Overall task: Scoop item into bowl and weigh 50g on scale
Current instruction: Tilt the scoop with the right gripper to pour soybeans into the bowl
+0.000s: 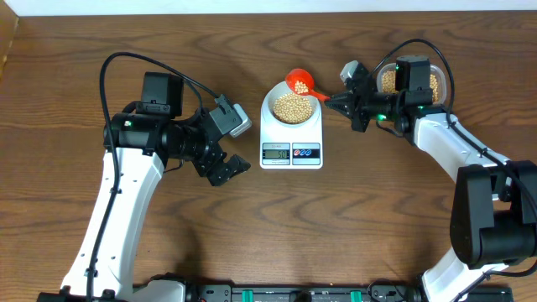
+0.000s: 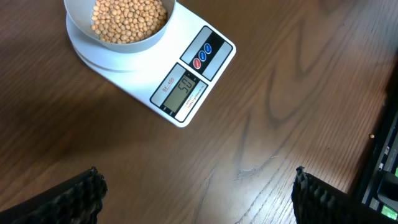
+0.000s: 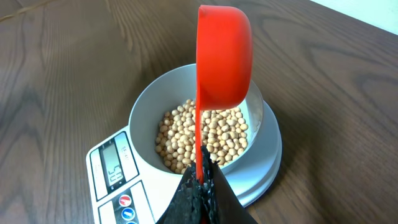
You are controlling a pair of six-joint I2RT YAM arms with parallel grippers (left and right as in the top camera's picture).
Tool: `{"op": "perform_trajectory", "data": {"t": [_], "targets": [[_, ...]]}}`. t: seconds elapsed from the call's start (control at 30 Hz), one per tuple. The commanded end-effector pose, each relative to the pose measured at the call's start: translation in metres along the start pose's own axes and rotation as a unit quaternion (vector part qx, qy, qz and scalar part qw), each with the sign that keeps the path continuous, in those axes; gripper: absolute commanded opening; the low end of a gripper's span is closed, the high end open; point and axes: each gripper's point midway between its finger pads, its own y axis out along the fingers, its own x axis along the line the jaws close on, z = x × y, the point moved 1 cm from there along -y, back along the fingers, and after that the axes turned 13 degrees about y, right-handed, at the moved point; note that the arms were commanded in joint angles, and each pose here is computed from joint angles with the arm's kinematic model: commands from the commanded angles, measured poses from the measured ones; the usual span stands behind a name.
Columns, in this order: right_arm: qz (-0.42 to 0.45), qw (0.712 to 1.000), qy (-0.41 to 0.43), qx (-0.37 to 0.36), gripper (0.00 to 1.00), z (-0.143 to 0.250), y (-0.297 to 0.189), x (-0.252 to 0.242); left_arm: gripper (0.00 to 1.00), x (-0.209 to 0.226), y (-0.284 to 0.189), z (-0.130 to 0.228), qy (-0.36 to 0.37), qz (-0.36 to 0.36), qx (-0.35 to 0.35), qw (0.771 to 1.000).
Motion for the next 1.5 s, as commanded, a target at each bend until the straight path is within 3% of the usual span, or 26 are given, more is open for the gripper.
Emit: {"op": "perform_trajectory", "data": {"t": [0.0,1.03,1.47], "targets": [[-0.015,1.0,-0.009,-0.001,0.01,0.0006,0.0028,0.0055,0.98,0.0023,-0.0073,-0.0042,0.012,-0.013,-0.004,1.0],[-0.015,1.0,0.021,-0.003,0.01,-0.0005,0.0028,0.0053,0.98,0.0023,-0.0073,-0.0042,0.012,-0.013,-0.004,1.0],[-0.014,0.997,0.08,-0.007,0.01,-0.0032,0.0028,0.0046,0.98,0.0023,-0.0073,-0.0042,0.012,-0.013,-0.004,1.0]]}}
